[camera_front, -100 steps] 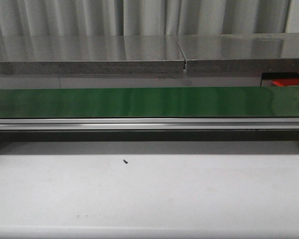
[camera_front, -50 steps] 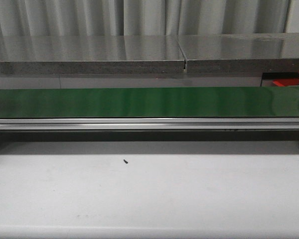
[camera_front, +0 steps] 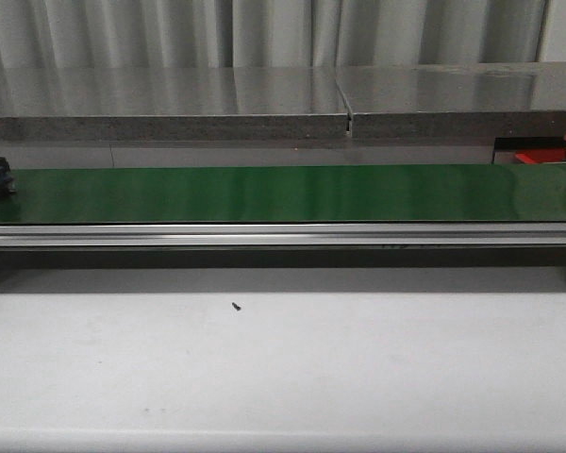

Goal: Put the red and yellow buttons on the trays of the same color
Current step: 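Set the red button on the belt and open the left gripper, then move the left gripper over a yellow button and grasp it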

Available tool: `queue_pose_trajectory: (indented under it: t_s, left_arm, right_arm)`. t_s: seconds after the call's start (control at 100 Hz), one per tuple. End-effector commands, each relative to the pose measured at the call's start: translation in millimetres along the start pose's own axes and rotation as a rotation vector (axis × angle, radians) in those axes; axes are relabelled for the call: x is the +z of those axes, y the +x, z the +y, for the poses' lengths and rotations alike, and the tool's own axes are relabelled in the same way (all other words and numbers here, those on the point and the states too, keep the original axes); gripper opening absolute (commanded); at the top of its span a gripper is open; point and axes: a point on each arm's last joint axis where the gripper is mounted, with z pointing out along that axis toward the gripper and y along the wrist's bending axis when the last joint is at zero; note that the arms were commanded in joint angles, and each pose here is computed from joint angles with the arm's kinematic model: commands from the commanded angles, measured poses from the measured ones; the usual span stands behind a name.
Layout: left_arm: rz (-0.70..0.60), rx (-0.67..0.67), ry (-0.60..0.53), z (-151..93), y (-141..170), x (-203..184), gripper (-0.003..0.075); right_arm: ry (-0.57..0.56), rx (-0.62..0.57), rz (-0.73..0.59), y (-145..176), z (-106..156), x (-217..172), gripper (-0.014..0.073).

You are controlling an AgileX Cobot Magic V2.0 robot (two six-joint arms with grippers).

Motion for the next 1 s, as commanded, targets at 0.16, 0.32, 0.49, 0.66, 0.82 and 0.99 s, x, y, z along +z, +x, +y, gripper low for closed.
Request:
queue_pose_trajectory:
  t_s: [0.16,0.32,0.49,0.66,0.82,0.99]
  left_arm:
    - [-0.057,-0.084,-0.120,56.9,-10.3,9.7,0.0659]
    - [-0.004,-0.121,-0.157,86.5,-4.5,39.8,0.0659]
    - [-0.023,-0.100,-0.168,97.6,-18.3,62.9,0.0659]
    - [-0.031,-0.085,-0.160,104.7,-32.1,84.8,0.0659]
    - [-0.020,-0.077,-0.152,112.2,-36.6,107.3,0.0650]
    - [-0.022,-0.077,-0.155,118.6,-36.1,124.1,0.0639]
  right_arm:
    - [0.015,-0.010,-0.094,-12.6,-0.6,-9.2,-0.0099]
    - [0.015,-0.010,-0.094,-12.6,-0.6,-9.2,-0.0099]
    - [0.015,-0.010,-0.094,-12.6,-0.6,-9.2,-0.0099]
    - [0.015,-0.010,-0.094,-12.6,-0.6,-9.2,-0.0099]
    - [0.015,-0.010,-0.094,-12.6,-0.6,-9.2,-0.0099]
    - [0.015,-0.010,-0.094,-12.6,-0.6,-9.2,-0.0099]
